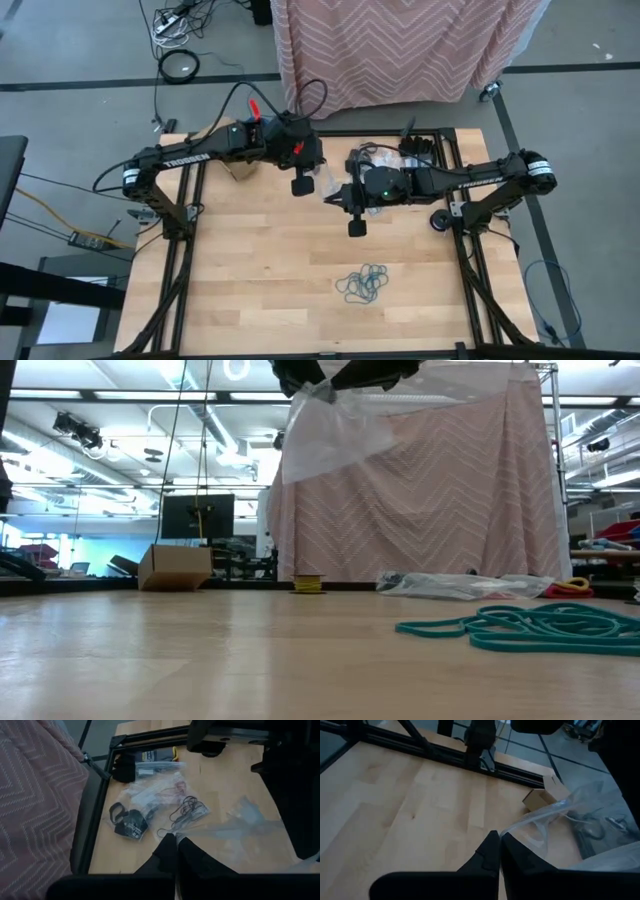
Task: Sort rubber bands
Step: Open the transparent zip bag
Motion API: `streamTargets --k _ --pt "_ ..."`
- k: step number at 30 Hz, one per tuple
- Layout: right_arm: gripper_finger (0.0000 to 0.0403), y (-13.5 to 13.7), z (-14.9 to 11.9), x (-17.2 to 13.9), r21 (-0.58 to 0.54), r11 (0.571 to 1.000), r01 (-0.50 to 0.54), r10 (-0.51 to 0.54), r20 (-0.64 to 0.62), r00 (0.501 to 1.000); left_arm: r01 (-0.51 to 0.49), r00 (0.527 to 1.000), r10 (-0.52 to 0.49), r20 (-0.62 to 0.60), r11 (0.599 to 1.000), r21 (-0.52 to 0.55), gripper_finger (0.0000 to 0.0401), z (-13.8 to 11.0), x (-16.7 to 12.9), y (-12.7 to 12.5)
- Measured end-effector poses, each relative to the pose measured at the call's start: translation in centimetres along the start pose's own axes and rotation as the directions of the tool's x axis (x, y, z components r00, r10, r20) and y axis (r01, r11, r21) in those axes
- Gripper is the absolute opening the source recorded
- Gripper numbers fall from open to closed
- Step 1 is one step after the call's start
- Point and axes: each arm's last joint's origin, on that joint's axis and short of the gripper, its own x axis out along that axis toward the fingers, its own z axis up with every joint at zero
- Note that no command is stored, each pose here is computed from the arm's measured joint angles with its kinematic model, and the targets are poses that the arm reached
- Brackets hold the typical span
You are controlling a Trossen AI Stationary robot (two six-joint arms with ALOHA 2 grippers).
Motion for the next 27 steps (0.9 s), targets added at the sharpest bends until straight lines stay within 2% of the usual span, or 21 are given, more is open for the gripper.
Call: streamTargets --k 10,14,19,23,27 --pt "0.0000 0.1 0.0 0.0 0.019 0.999 -0.036 0.036 0.008 0.999 -0.002 1.000 0.002 -0.002 1.000 -0.003 0.0005 -0.1 0.0 0.3" --pt "0.0000 0.0 0.0 0.0 0.040 0.998 -0.055 0.054 0.012 0.998 0.071 0.997 -0.072 0.020 0.997 0.015 0.0011 0.0 0.0 0.2" --pt "0.0000 0.0 0.0 0.0 0.059 0.997 -0.051 0.050 0.011 0.999 0.121 0.992 -0.124 0.035 0.990 0.080 0.0045 0.2 0.0 -0.6" --pt "0.0000 0.1 0.0 0.0 0.059 0.997 -0.052 0.051 0.014 0.999 0.067 0.997 -0.069 0.024 0.994 0.085 0.0067 0.2 0.0 -0.7" --pt "0.0000 0.1 0.0 0.0 0.063 0.997 -0.048 0.047 0.016 0.999 0.046 0.999 -0.047 0.015 0.997 0.066 0.0038 0.2 0.0 -0.6"
